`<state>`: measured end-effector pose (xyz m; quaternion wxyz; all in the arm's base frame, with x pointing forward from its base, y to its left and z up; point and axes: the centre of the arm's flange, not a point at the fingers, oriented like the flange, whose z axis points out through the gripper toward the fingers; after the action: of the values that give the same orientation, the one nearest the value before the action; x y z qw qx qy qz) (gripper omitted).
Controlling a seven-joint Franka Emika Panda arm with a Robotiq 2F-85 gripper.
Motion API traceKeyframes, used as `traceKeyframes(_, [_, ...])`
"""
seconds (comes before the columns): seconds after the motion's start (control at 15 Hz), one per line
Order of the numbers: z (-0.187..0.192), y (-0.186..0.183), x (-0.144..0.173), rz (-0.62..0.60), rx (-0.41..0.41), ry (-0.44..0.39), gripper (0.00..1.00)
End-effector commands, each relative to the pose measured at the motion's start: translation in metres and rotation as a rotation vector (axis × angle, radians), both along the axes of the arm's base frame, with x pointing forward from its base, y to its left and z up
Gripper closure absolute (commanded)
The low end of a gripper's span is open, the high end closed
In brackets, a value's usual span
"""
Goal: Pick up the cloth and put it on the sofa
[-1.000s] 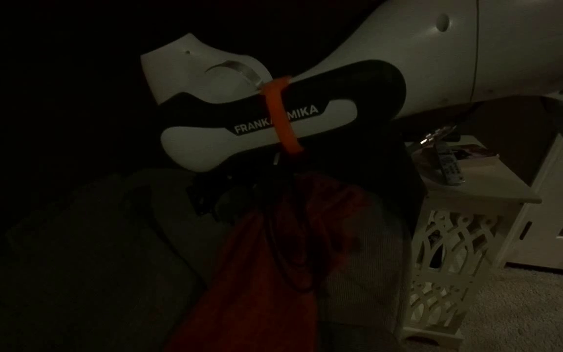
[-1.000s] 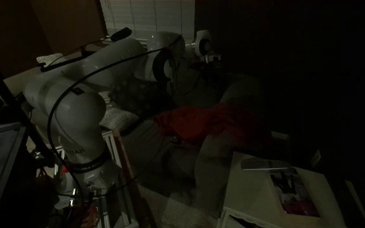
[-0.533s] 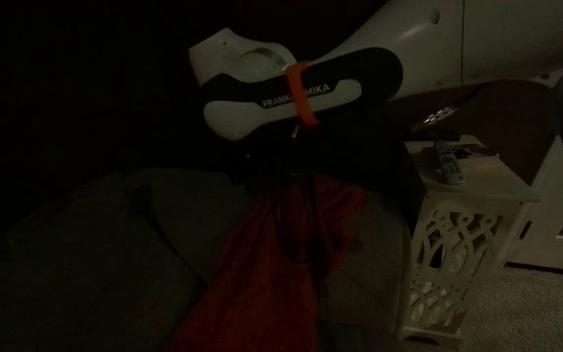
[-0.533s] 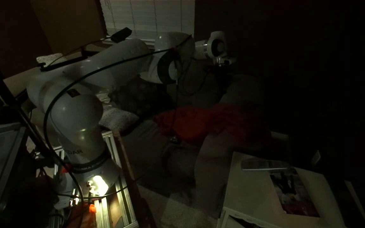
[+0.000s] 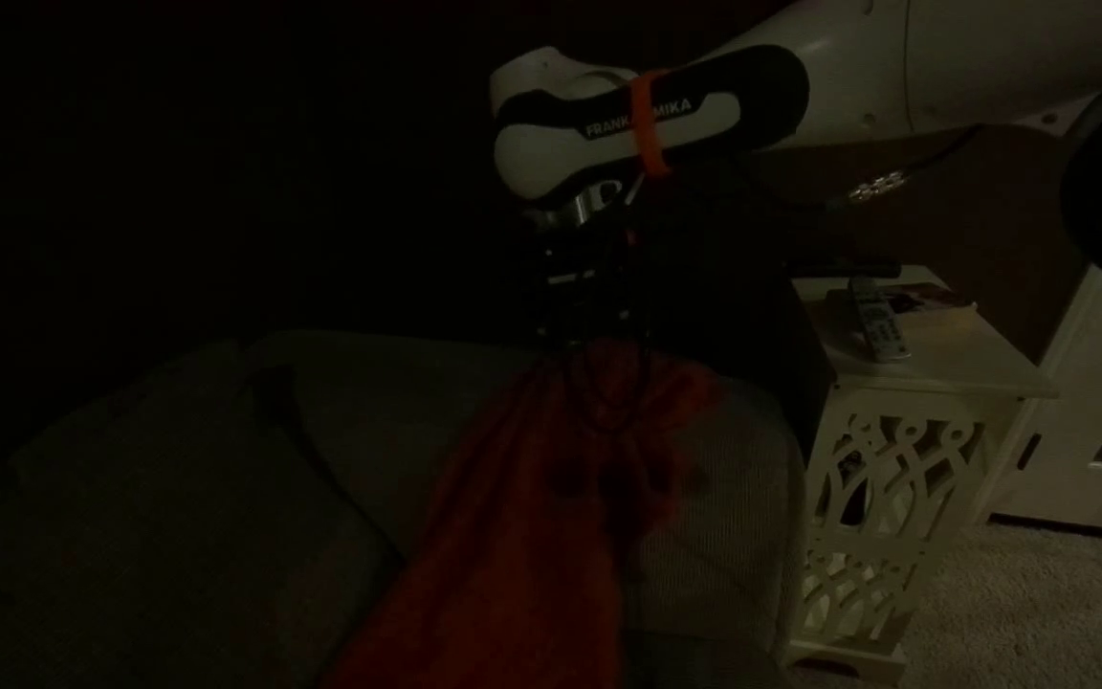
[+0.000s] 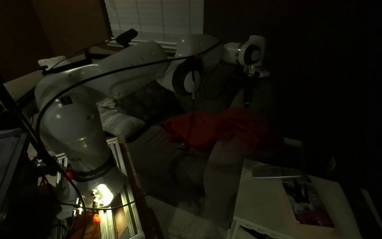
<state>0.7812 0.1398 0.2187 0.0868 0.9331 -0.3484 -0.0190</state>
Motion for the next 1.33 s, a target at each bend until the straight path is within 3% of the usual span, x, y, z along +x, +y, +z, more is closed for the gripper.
traceKeyframes(0.0, [-0.016,-0.014,-0.055,-0.091,0.136,0.116,0.00])
traceKeyframes(0.13, [-0.022,-0.023,-0.066,-0.162,0.171,0.100,0.00])
traceKeyframes(0.4, [-0.039,-0.038,-0.063,-0.209,0.314,-0.032,0.00])
traceKeyframes(0.47, [-0.035,-0.028,0.005,-0.183,0.234,0.025,0.00])
traceKeyframes(0.67, [-0.043,-0.035,0.010,-0.204,0.271,-0.007,0.00])
traceKeyframes(0.8, [-0.046,-0.025,0.012,-0.171,0.251,-0.033,0.00])
traceKeyframes(0.93, [-0.047,-0.040,0.006,-0.164,0.264,-0.005,0.00])
traceKeyframes(1.27, [-0.048,-0.082,0.002,-0.187,0.200,-0.022,0.00])
